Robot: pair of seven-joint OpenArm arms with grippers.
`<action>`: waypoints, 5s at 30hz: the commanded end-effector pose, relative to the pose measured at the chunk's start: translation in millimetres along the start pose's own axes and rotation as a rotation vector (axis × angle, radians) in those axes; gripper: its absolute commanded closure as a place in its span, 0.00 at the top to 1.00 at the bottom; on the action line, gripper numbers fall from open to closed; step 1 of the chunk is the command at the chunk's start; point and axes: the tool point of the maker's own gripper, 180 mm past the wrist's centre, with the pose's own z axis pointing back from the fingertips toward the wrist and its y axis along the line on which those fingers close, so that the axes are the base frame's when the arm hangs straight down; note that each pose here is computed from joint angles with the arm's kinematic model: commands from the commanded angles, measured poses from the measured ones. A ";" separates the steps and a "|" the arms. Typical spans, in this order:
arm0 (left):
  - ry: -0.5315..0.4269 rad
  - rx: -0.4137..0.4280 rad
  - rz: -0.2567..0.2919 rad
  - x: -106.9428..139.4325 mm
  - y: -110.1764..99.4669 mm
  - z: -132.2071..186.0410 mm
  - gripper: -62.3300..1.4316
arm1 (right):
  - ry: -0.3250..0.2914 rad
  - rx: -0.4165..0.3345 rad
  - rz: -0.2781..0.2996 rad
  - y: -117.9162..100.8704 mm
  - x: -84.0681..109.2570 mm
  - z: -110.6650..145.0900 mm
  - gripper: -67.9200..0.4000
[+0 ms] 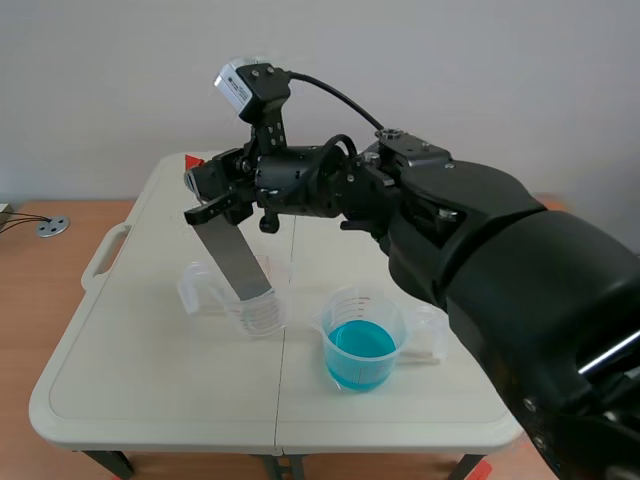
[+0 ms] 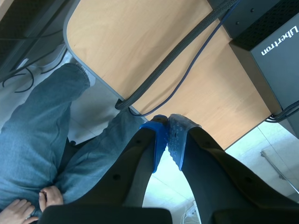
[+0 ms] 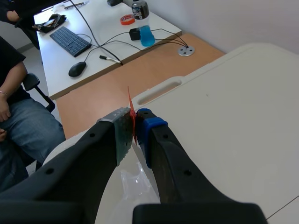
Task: Hold the metal plate by the orange handle, dip it into the blue solution, take it out and point at it, then put the plate back in the beaker on the left.
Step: 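Move the plate over the blue solution, then point at the plate with the left hand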
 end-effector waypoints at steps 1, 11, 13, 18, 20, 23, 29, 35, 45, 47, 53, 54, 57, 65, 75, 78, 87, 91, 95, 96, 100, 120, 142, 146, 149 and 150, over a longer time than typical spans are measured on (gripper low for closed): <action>-0.006 -0.004 0.005 1.3 -1.5 1.4 0.08 | -0.057 0.015 0.049 3.1 25.6 0.0 0.03; -0.007 -0.004 0.005 1.5 -1.5 1.4 0.08 | -0.115 -0.008 0.128 11.6 44.1 21.6 0.03; -0.010 -0.004 0.004 1.9 -1.4 1.4 0.08 | -0.124 -0.013 0.139 13.1 48.2 26.0 0.03; -0.009 -0.004 0.004 1.8 -1.4 1.4 0.08 | -0.149 -0.024 0.177 19.7 59.2 36.2 0.03; -0.009 -0.004 0.004 1.8 -1.4 1.4 0.08 | -0.157 -0.031 0.192 22.6 63.5 40.1 0.03; -0.009 -0.004 0.005 1.8 -1.5 1.4 0.08 | -0.175 -0.036 0.214 27.5 71.0 46.6 0.03; -0.010 -0.004 0.004 2.0 -1.5 1.4 0.08 | -0.207 -0.061 0.262 35.6 86.2 58.5 0.03; -0.010 -0.004 0.004 2.0 -1.5 1.4 0.08 | -0.243 -0.099 0.306 41.0 103.6 73.1 0.03; -0.010 -0.004 0.004 2.0 -1.5 1.4 0.08 | -0.273 -0.144 0.344 51.8 121.0 96.0 0.03; -0.010 -0.004 0.004 2.0 -1.5 1.4 0.08 | -0.283 -0.153 0.348 54.7 123.8 101.4 0.03; -0.010 -0.004 0.004 2.1 -1.4 1.4 0.08 | -0.286 -0.178 0.357 65.3 126.9 116.1 0.03; -0.010 -0.004 0.004 2.1 -1.4 1.4 0.08 | -0.286 -0.183 0.357 66.6 127.1 118.7 0.03; -0.010 -0.004 0.004 2.1 -1.4 1.4 0.08 | -0.284 -0.202 0.370 70.5 127.3 126.3 0.03; -0.019 -0.005 0.005 3.8 -1.7 1.4 0.08 | -0.271 -0.228 0.381 82.9 124.8 148.1 0.03; -0.154 0.093 -0.023 52.3 38.5 -3.5 0.08 | -0.228 -0.275 0.395 84.3 116.3 172.8 0.03; -0.227 0.152 -0.040 80.7 62.3 -1.8 0.08 | -0.210 -0.278 0.416 84.8 114.1 178.5 0.03; -0.453 0.329 -0.096 169.1 130.2 24.3 0.08 | -0.170 -0.322 0.411 73.4 103.1 193.1 0.03; -0.523 0.376 -0.120 197.2 146.9 37.4 0.08 | -0.164 -0.348 0.410 67.7 101.6 199.1 0.03; -0.568 0.334 -0.182 219.8 139.7 39.8 0.08 | -0.156 -0.373 0.413 62.0 101.1 204.5 0.03; -0.578 0.316 -0.202 225.3 135.6 39.6 0.08 | -0.155 -0.380 0.415 60.4 101.2 206.0 0.03; -0.624 0.263 -0.264 247.3 121.6 40.3 0.08 | -0.152 -0.399 0.420 56.2 101.6 210.2 0.03; -0.891 0.042 -0.402 337.5 67.4 74.0 0.08 | -0.149 -0.404 0.421 55.0 101.5 211.3 0.03; -0.967 -0.048 -0.429 398.4 57.3 60.1 0.08 | -0.150 -0.404 0.421 55.0 101.6 211.2 0.03; -0.970 -0.068 -0.464 401.7 51.0 61.4 0.08 | -0.149 -0.404 0.421 55.0 101.6 211.2 0.03; -0.979 -0.111 -0.484 402.1 42.0 63.5 0.08 | -0.149 -0.404 0.421 55.0 101.6 211.2 0.03; -0.987 -0.129 -0.482 402.4 39.0 65.0 0.08 | -0.149 -0.404 0.421 55.0 101.6 211.2 0.03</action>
